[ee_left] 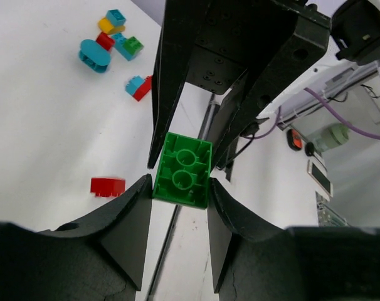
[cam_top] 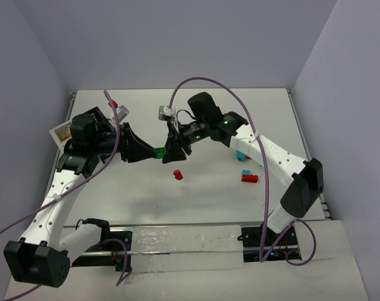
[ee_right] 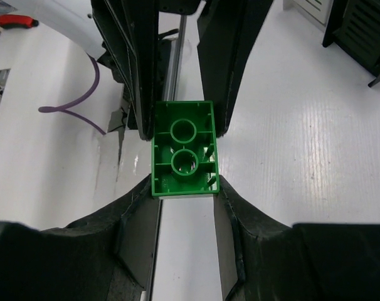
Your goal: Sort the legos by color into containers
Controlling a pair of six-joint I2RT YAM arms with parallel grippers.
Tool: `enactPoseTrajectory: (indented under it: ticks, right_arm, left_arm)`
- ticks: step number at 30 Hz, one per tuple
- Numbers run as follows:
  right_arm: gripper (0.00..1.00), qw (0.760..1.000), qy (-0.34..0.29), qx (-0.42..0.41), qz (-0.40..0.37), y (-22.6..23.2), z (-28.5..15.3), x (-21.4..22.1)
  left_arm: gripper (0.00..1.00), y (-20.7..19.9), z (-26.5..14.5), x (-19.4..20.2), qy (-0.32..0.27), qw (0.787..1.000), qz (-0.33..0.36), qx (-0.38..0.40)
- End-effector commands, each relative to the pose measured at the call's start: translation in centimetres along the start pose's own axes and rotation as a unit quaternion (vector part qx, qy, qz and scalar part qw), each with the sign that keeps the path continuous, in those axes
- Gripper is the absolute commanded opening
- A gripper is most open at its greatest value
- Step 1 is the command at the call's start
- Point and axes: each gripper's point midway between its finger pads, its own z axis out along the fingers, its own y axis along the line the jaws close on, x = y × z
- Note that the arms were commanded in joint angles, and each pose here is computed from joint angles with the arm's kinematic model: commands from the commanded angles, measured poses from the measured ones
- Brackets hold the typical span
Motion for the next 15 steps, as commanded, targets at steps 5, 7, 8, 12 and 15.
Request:
enactPoseTrajectory:
  ticks: [5, 7, 8, 12, 15]
  right_arm:
    - [0.34, 0.991, 0.091, 0.055, 0.080, -0.3, -2.6, 5.7]
    - [0.78, 0.991, 0.093, 0.055, 0.083, -0.3, -2.7, 5.9]
    - [0.99, 0.990, 0.092, 0.057, 0.086, -0.3, -2.8, 5.9]
    - [0.97, 0.991, 0.073, 0.060, 0.091, -0.7, -3.7, 5.0]
    - [0.93, 0.989, 0.076, 0.089, 0.089, -2.1, -4.4, 5.4]
  left_arm:
    - [0.00, 4.5, -4.0, -1.1, -0.034, 0.983, 0.052, -0.171]
    - [0.00, 4.4, -4.4, -0.9, -0.030, 0.980, 0.074, -0.182]
    - [0.00, 4.5, -4.6, -0.7, -0.027, 0.979, 0.078, -0.189]
    - [0.00, 4.7, -5.7, -0.2, -0.015, 0.969, 0.102, -0.223]
    - [0.00, 4.9, -6.5, -0.3, -0.009, 0.961, 0.124, -0.246]
